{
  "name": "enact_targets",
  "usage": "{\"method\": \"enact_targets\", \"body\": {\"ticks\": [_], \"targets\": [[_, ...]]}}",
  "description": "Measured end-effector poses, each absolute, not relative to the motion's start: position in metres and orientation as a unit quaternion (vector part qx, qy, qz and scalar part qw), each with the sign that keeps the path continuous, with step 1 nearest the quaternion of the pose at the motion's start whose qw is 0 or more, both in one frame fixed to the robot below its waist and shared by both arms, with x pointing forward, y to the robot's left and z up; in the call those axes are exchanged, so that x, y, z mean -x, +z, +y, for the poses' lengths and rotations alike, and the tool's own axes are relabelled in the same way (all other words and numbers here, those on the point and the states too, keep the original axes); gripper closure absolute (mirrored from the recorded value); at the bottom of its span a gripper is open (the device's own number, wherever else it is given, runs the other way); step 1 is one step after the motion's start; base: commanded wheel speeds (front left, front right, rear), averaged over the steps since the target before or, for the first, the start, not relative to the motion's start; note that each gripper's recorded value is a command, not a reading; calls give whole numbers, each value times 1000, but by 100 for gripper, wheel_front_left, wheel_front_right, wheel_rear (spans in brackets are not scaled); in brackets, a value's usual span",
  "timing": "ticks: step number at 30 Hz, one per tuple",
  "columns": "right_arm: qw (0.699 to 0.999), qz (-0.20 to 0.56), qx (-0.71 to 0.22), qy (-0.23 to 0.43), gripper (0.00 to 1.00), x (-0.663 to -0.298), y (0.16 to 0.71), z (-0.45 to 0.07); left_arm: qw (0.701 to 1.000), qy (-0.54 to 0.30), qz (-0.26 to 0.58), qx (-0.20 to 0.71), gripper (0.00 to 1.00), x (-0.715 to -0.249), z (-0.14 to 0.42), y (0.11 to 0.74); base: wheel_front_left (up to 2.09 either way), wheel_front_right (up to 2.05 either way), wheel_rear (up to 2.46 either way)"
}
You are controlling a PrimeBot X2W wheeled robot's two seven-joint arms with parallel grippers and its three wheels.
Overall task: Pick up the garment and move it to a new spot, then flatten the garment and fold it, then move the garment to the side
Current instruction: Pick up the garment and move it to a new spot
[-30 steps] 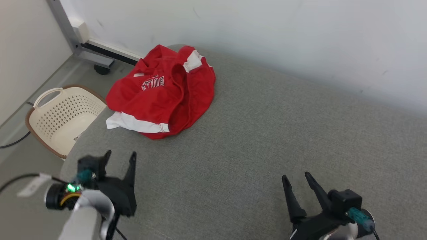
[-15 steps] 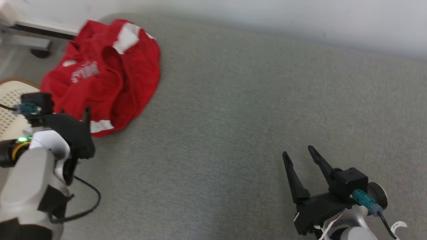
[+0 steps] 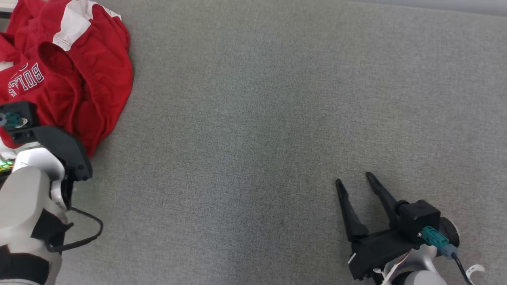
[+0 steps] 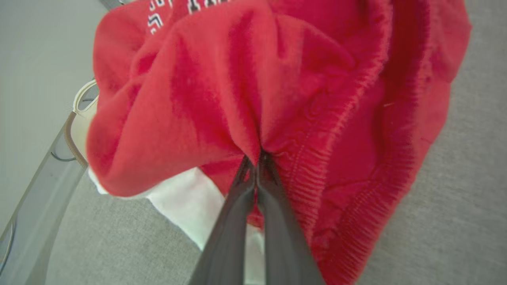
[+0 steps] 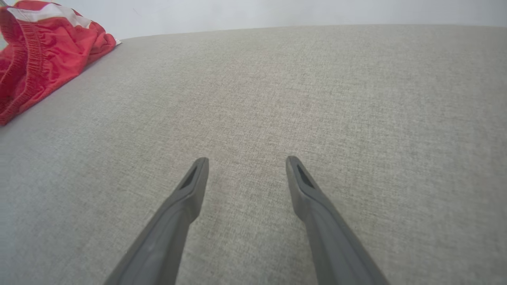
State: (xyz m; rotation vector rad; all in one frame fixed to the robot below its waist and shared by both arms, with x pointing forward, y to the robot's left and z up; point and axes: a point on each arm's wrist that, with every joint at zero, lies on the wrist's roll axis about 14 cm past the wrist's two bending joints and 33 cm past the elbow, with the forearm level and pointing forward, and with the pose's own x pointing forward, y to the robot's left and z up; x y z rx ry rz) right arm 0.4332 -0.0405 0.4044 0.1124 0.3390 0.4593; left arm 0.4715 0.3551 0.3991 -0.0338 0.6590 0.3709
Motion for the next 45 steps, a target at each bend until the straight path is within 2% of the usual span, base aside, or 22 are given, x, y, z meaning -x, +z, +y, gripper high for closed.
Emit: {"method": "enact_targets", "body": {"ticks": [5,10,15,21,29,37,45], "targets": [[957,161,-72,232,0,-428,410,-35,935,205,290,-9,100,-470,373,422,0,0,0],[962,124,-96,224,0,-426,433,-38,964,205,165,-33,100,-488,380,506,0,0,0],[967,84,-113,212,0,-422,459,-45,980,179,59,-62,100,-491,366,582,0,0,0],[977,34,-117,177,0,-415,491,-71,990,95,-69,-80,100,-499,302,676,0,0,0],[987,1,-115,109,0,-398,509,-122,983,-42,-170,-58,100,-508,180,741,0,0,0],[993,-9,-120,23,0,-372,507,-182,963,-192,-186,-30,100,-505,49,737,0,0,0],[992,-3,-123,-34,0,-348,497,-217,960,-267,-78,-12,100,-496,-15,641,0,0,0]]}}
